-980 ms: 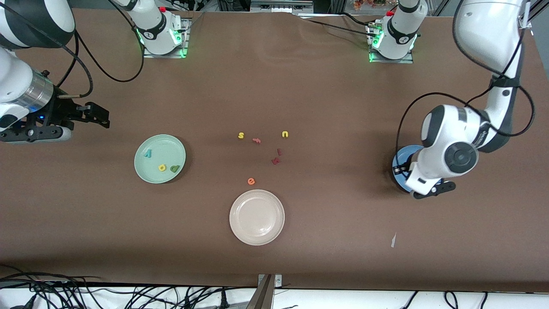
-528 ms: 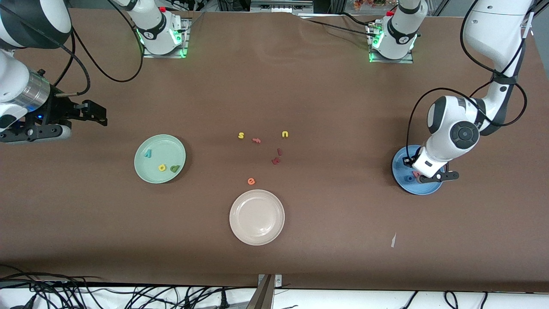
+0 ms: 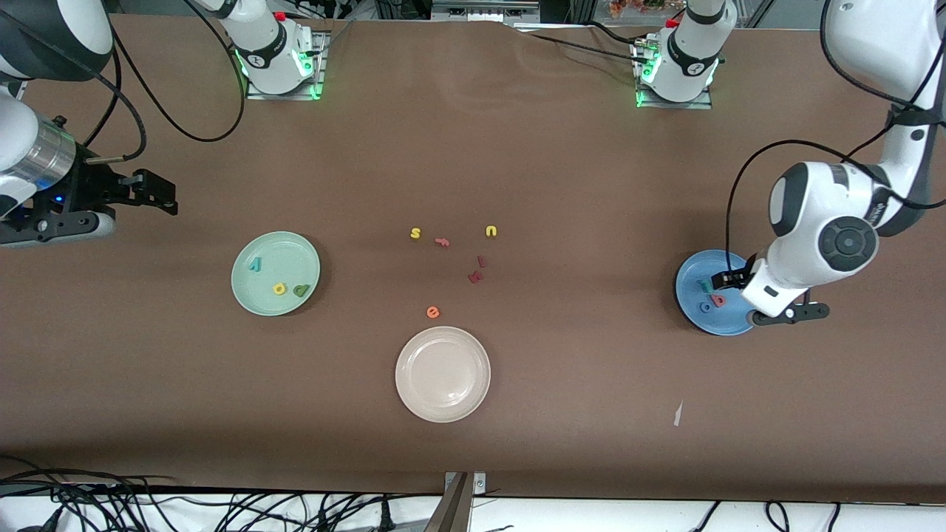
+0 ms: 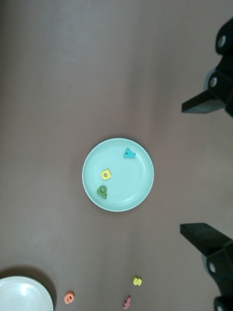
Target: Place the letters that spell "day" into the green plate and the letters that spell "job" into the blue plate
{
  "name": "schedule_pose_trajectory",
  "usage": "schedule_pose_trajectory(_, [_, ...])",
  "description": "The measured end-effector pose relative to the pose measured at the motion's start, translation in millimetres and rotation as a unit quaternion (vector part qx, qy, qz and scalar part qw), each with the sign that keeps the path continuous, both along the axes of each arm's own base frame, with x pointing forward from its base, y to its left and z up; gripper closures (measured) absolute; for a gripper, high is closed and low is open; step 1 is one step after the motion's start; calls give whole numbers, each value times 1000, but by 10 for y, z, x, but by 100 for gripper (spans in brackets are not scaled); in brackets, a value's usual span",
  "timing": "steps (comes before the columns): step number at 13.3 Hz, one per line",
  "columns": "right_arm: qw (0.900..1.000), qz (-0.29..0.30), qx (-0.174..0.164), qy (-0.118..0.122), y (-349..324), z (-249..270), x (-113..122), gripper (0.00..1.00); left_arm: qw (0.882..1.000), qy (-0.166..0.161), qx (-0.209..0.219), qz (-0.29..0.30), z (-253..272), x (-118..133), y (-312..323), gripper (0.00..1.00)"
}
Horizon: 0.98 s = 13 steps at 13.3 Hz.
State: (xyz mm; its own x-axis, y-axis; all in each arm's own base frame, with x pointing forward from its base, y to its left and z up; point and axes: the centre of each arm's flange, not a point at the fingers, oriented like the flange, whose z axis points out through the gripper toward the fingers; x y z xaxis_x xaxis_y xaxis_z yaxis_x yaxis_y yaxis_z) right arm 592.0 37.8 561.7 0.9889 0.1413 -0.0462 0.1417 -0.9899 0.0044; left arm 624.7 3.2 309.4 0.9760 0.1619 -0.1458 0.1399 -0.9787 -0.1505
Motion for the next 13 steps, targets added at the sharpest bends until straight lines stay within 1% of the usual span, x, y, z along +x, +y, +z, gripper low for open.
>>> schedule_pose_trajectory(2, [1000,-1,0,-1,-31,15,4,0,1000,12,-5,6,216,64,110,0])
schedule_pose_trajectory(3, [1000,2,0,-1,-37,12,3,0,1000,24,-13,-4,355,88,223,0])
schedule_pose_trajectory(4, [1000,7,0,0,-39,10,2,0,999,30,-33,-21,529,110,416,0])
schedule_pose_trajectory(5, [1000,11,0,2,-39,7,0,0,997,24,-57,-42,735,115,632,0])
schedule_pose_trajectory(7, [1000,15,0,6,-40,2,-9,0,995,-11,-87,-52,1235,46,927,0])
schedule_pose_trajectory(10, [1000,16,1,9,-31,-7,-14,0,988,-71,-128,-48,2101,-175,760,0])
schedule_pose_trajectory(11, [1000,16,4,11,-22,-10,-16,0,986,-89,-131,-54,2385,-276,682,0])
schedule_pose_trajectory(12, [1000,16,6,12,-17,-14,-19,0,985,-95,-131,-61,2605,-388,604,0])
schedule_pose_trajectory(13, [1000,16,6,14,-16,-16,-23,0,985,-92,-129,-69,2739,-483,527,0])
